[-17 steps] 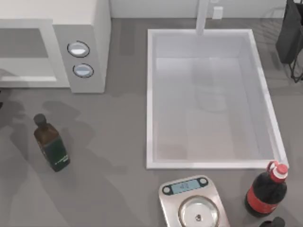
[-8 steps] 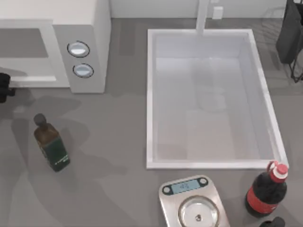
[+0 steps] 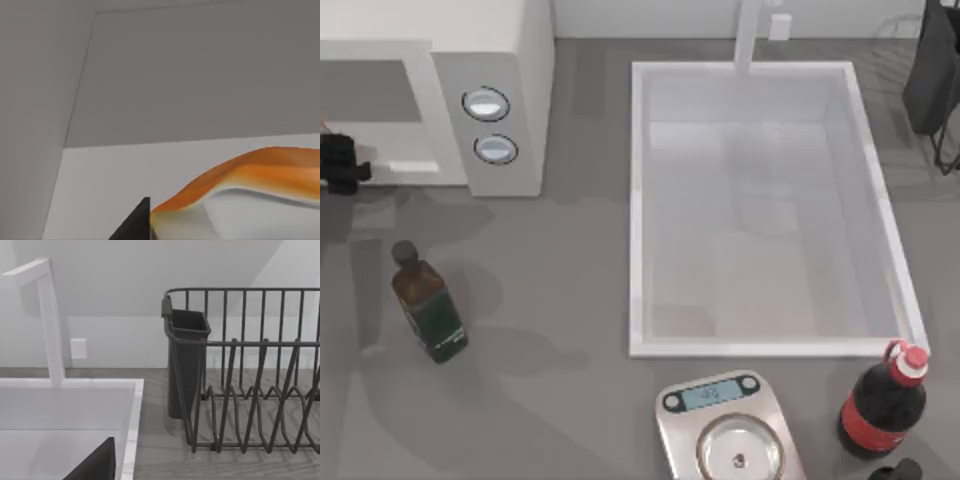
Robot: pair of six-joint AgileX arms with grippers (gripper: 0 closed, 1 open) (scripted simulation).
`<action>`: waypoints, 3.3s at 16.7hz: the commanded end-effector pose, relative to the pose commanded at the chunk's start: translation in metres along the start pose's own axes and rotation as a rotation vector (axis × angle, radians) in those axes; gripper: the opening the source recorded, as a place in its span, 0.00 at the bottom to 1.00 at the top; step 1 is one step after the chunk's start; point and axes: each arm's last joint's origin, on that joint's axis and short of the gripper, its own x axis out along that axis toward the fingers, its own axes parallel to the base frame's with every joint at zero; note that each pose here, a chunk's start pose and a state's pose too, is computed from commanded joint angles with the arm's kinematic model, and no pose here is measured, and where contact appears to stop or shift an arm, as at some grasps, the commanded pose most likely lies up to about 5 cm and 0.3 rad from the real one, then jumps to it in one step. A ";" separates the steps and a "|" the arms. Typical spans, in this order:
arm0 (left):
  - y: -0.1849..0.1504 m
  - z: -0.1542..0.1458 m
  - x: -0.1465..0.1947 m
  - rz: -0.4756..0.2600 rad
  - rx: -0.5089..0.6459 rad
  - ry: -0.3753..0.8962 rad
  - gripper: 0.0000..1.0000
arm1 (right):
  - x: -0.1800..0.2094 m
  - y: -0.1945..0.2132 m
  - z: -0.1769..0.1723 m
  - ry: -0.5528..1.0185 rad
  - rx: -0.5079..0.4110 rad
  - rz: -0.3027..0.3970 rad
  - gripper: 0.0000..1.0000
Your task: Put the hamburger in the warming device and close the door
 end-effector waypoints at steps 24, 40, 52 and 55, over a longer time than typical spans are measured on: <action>-0.009 0.035 0.102 -0.030 -0.088 -0.114 0.00 | 0.000 0.000 0.000 0.000 0.000 0.000 1.00; -0.016 0.035 0.143 -0.037 -0.090 -0.077 0.38 | 0.000 0.000 0.000 0.000 0.000 0.000 1.00; -0.016 0.035 0.143 -0.037 -0.090 -0.077 1.00 | 0.000 0.000 0.000 0.000 0.000 0.000 1.00; -0.016 0.035 0.143 -0.037 -0.090 -0.077 1.00 | 0.000 0.000 0.000 0.000 0.000 0.000 1.00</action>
